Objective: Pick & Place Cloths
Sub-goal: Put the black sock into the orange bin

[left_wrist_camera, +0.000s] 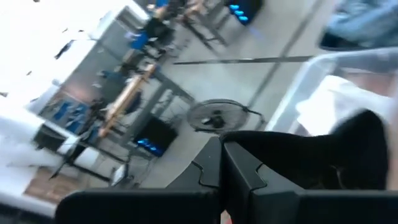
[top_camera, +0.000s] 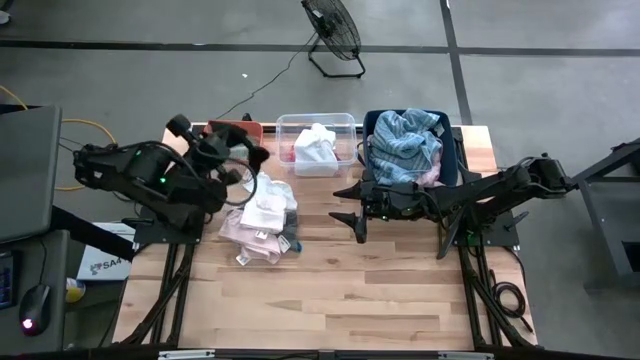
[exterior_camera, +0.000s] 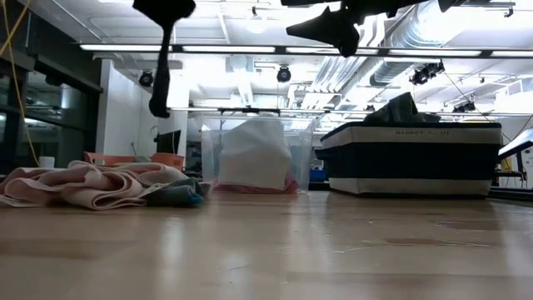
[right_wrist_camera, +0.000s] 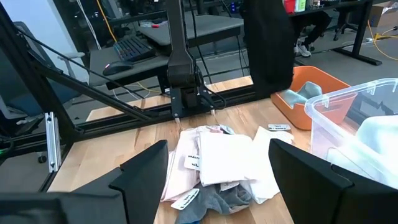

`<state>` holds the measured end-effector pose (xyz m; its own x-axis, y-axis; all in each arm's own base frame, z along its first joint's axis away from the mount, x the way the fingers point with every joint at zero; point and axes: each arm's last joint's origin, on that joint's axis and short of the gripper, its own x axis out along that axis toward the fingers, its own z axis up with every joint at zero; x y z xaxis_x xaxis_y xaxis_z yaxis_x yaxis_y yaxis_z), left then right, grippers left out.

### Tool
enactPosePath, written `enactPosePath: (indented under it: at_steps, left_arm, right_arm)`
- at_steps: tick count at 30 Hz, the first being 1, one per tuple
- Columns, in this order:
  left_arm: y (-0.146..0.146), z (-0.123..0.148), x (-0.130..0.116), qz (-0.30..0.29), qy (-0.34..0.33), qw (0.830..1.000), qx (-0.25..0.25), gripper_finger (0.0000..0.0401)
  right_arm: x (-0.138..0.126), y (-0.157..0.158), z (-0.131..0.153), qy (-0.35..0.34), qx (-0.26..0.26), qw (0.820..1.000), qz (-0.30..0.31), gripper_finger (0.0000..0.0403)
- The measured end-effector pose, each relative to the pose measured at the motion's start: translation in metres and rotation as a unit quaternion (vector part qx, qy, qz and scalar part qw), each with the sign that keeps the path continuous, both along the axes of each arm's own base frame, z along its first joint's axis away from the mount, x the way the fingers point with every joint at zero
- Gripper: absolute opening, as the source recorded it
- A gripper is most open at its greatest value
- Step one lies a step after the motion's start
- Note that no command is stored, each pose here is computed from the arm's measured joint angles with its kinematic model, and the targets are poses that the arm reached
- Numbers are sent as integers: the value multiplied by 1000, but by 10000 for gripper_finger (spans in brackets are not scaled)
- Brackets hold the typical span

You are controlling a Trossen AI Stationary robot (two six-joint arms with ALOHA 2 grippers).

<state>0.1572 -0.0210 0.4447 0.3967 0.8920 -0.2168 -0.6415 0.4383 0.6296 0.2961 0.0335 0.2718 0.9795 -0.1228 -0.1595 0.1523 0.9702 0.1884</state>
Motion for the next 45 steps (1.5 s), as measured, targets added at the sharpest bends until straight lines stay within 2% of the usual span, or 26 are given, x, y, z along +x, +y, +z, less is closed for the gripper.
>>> enactPosePath:
  at_steps: [5, 11, 20, 28, 36, 41, 45]
  left_arm:
    - [23, 1, 0, 73, 4, 997, 8, 0]
    - [58, 1, -5, 180, 22, 983, 9, 0]
    - [99, -4, -14, 280, 61, 957, -38, 0]
    - [132, -18, -3, 331, 116, 933, -74, 0]
    - [176, -45, 17, 380, 177, 901, -115, 0]
    - [199, -64, 25, 385, 222, 882, -156, 0]
    - [211, -77, 30, 365, 249, 871, -213, 0]
  right_arm:
    - [0, 0, 0, 0, 0, 1000, 0, 270]
    - [0, 0, 0, 0, 0, 1000, 0, 270]
    - [0, 0, 0, 0, 0, 1000, 0, 270]
    - [0, 0, 0, 0, 0, 1000, 0, 270]
    - [0, 0, 0, 1, 0, 1000, 0, 270]
    - [0, 0, -1, 5, -1, 1000, 0, 270]
    - [0, 0, -2, 12, -1, 1000, 0, 270]
